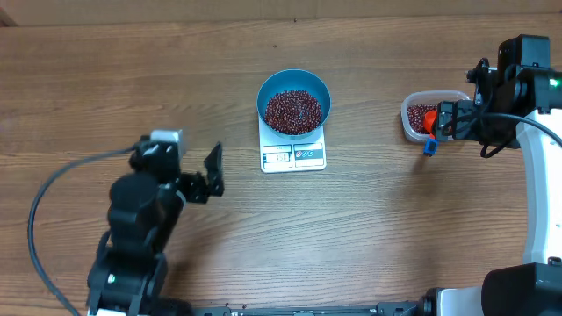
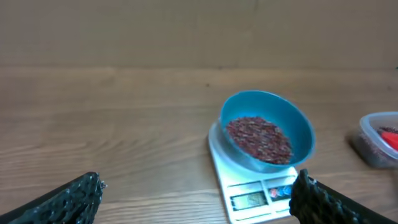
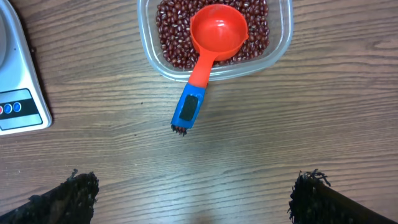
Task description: Scoop item into bowl and weigh 150g on scale
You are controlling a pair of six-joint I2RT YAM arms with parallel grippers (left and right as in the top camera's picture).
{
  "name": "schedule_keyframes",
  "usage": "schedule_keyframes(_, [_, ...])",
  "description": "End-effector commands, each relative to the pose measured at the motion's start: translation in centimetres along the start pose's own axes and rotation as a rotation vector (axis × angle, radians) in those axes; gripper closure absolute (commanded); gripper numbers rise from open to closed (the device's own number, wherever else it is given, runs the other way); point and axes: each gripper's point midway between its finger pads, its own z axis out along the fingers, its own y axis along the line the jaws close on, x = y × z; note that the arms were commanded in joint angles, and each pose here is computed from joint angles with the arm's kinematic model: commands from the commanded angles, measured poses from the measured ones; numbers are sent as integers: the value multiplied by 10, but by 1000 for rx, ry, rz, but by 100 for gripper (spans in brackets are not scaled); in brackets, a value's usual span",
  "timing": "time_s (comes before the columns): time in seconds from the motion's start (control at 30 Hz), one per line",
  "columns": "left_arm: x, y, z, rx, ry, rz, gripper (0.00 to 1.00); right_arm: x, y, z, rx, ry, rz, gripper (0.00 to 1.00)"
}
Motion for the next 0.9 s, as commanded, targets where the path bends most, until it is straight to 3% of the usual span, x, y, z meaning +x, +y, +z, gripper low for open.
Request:
schedule_keyframes(0.0, [20,16,-7,-10,-27,5,0,-5,0,-6,5,-27,-7,0])
schedule_keyframes(0.57, [55,41,-36,-75,-246,171,0,-5,0,-6,5,-27,-7,0])
schedule_keyframes(0.87, [80,52,-26,-90,-370,203,0,-5,0,-6,5,-27,-7,0])
